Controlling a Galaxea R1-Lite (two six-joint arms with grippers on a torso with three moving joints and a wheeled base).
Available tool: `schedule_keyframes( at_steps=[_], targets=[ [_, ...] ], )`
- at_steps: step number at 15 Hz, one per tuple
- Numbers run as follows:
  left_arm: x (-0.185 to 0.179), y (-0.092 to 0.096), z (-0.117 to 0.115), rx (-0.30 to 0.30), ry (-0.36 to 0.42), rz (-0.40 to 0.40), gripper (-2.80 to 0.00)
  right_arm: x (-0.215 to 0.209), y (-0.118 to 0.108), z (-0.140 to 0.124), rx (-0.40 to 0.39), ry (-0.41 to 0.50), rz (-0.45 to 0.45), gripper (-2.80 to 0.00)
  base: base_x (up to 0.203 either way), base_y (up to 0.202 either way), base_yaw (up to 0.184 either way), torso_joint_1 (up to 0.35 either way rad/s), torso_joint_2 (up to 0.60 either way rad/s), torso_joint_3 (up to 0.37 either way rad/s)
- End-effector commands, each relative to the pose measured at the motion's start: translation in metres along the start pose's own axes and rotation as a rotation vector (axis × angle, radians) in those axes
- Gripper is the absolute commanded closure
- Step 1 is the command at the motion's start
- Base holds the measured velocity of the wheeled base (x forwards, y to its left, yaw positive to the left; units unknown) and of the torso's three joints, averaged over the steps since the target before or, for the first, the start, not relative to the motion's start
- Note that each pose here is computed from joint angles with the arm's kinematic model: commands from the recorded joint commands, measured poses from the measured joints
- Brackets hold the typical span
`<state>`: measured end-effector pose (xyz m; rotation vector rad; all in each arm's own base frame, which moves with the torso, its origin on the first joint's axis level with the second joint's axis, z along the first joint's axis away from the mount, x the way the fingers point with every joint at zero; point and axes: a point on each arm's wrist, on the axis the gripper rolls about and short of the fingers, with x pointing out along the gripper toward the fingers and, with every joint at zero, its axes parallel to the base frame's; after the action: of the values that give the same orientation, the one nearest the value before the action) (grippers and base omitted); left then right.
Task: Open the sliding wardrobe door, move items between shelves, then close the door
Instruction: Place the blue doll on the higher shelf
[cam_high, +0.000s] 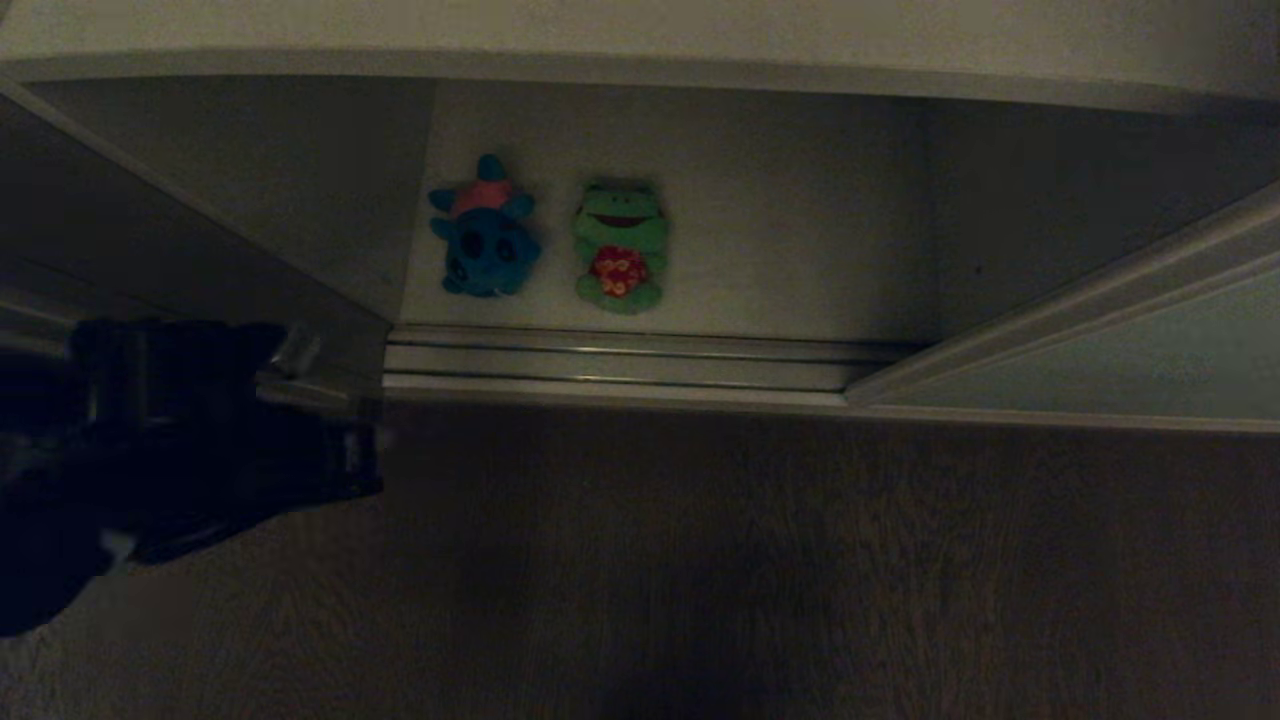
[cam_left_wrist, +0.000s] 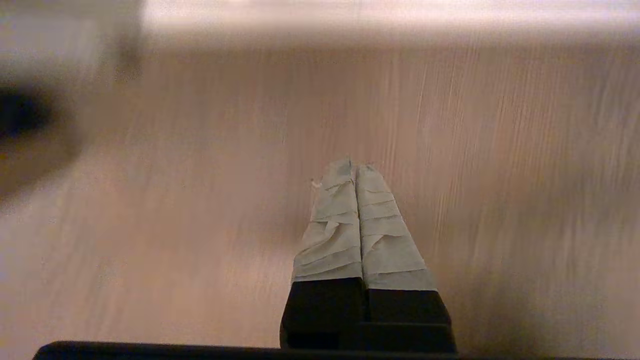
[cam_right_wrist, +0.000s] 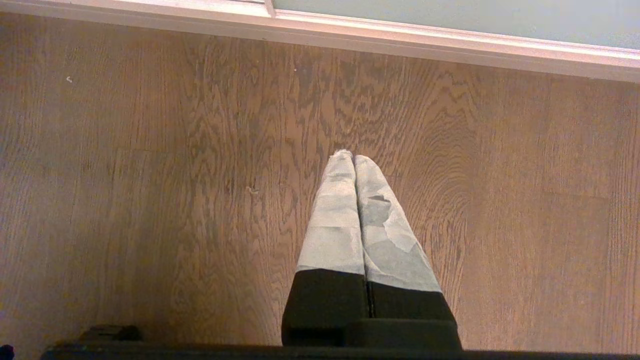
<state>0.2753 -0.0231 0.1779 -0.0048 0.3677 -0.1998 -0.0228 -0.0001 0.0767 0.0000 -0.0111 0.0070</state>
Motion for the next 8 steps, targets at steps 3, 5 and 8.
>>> schedule_keyframes(
  at_steps=[3, 5, 8],
  targets=[
    [0.084, 0.001, 0.018, -0.016, -0.179, 0.006, 0.00, 0.000, 0.000, 0.000, 0.000, -0.004, 0.001, 0.00, 0.000, 0.000, 0.000, 0.000, 0.00, 0.000],
    [0.098, 0.002, 0.041, -0.042, -0.309, 0.042, 0.00, 0.000, 0.000, 0.000, 0.000, -0.004, 0.001, 0.00, 0.000, 0.000, 0.000, 0.000, 0.00, 0.000],
    [0.107, 0.003, 0.060, -0.085, -0.392, 0.060, 0.00, 0.000, 0.000, 0.000, 0.000, -0.004, 0.001, 0.00, 0.000, 0.000, 0.000, 0.000, 0.00, 0.000]
  ],
)
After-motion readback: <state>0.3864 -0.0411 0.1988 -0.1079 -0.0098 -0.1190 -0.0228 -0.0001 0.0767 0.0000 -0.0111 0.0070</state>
